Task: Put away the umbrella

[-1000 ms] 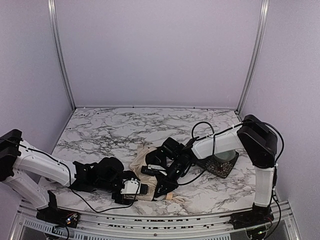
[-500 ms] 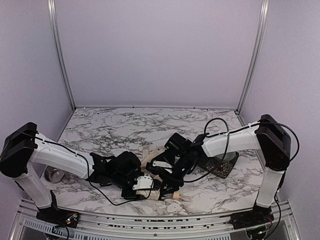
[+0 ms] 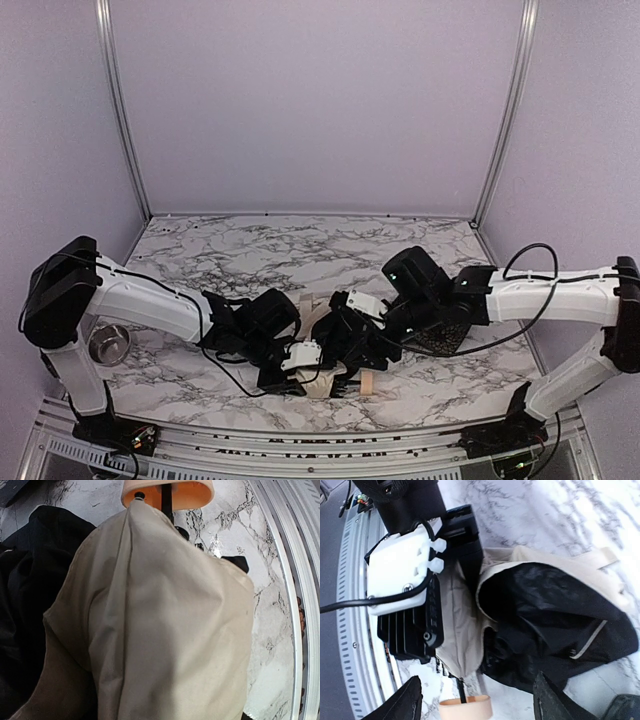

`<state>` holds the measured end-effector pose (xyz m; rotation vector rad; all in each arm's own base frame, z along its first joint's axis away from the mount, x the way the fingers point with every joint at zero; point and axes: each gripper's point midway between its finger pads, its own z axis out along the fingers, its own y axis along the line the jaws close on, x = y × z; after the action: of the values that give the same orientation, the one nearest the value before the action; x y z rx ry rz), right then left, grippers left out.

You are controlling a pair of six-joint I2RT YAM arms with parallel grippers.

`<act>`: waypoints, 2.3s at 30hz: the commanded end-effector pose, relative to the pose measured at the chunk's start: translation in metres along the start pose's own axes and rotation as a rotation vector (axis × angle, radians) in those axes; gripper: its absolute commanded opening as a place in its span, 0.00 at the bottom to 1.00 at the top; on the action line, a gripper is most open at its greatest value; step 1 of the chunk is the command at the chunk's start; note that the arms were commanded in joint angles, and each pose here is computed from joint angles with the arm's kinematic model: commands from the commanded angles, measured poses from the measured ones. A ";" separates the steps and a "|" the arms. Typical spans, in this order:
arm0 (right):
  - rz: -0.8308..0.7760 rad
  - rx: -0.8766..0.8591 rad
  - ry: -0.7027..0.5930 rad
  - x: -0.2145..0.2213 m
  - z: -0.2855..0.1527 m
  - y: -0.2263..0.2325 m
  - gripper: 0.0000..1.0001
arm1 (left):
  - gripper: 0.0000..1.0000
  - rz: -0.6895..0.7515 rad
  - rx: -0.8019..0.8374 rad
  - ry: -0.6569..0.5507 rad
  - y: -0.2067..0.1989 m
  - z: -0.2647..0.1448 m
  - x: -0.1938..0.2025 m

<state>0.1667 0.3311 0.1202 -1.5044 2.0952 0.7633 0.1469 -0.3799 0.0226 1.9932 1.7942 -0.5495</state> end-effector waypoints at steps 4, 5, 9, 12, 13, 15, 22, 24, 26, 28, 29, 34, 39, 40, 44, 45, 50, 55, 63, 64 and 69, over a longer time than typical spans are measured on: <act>-0.370 0.314 -0.288 -0.033 -0.021 0.027 0.73 | 0.52 -0.205 0.313 0.205 -0.054 0.008 0.064; -0.430 0.327 -0.298 -0.030 -0.016 0.039 0.73 | 0.52 -0.227 0.328 0.206 -0.054 0.008 0.064; -0.546 0.353 -0.341 -0.034 -0.005 0.061 0.72 | 0.51 -0.304 0.374 0.210 -0.051 0.006 0.063; -0.650 0.399 -0.282 -0.028 0.015 0.071 0.72 | 0.49 -0.337 0.383 0.235 -0.048 0.010 0.065; -0.673 0.417 -0.258 -0.027 0.022 0.070 0.72 | 0.49 -0.345 0.387 0.240 -0.048 0.011 0.064; -0.701 0.452 -0.200 -0.023 0.035 0.064 0.72 | 0.48 -0.355 0.395 0.242 -0.048 0.012 0.062; -0.781 0.544 -0.033 -0.002 0.066 0.036 0.74 | 0.48 -0.356 0.430 0.233 -0.052 0.010 0.060; -0.775 0.572 0.002 0.001 0.068 0.022 0.74 | 0.48 -0.359 0.438 0.235 -0.052 0.009 0.059; -0.786 0.585 0.024 0.003 0.071 0.016 0.74 | 0.47 -0.365 0.443 0.242 -0.051 0.010 0.059; -0.805 0.598 0.050 0.006 0.074 0.011 0.74 | 0.46 -0.374 0.449 0.253 -0.051 0.011 0.060; -0.810 0.605 0.066 0.008 0.076 0.009 0.74 | 0.45 -0.378 0.452 0.255 -0.051 0.011 0.061; -0.799 0.564 0.143 0.022 0.088 0.003 0.70 | 0.45 -0.391 0.475 0.243 -0.051 0.010 0.058; -0.753 0.499 0.184 0.031 0.101 0.004 0.45 | 0.45 -0.406 0.504 0.218 -0.051 0.008 0.055; -0.738 0.492 0.204 0.035 0.103 0.002 0.39 | 0.45 -0.404 0.509 0.207 -0.051 0.006 0.053; -0.670 0.419 0.244 0.049 0.105 0.003 0.23 | 0.54 -0.400 0.426 0.124 -0.030 -0.002 0.036; -0.649 0.396 0.250 0.051 0.105 0.004 0.21 | 0.59 -0.411 0.374 0.083 -0.019 -0.005 0.030; -0.556 0.281 0.298 0.067 0.107 0.014 0.11 | 0.98 -0.350 0.167 -0.272 0.021 -0.046 -0.017; -0.445 0.163 0.319 0.080 0.107 0.025 0.07 | 0.98 -0.190 -0.182 -0.599 0.038 -0.114 -0.037; -0.189 -0.155 0.406 0.096 0.107 0.046 0.06 | 0.83 0.143 -0.414 -0.696 -0.012 -0.147 -0.018; -0.162 -0.201 0.401 0.092 0.106 0.050 0.06 | 0.80 0.180 -0.413 -0.668 -0.020 -0.140 -0.016; -0.067 -0.341 0.411 0.085 0.099 0.061 0.06 | 0.76 0.301 -0.383 -0.569 -0.042 -0.121 -0.008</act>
<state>0.1512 0.4013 0.0411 -1.8779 1.9031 0.6305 0.1085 -0.3183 0.1318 1.5201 1.2236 -0.6951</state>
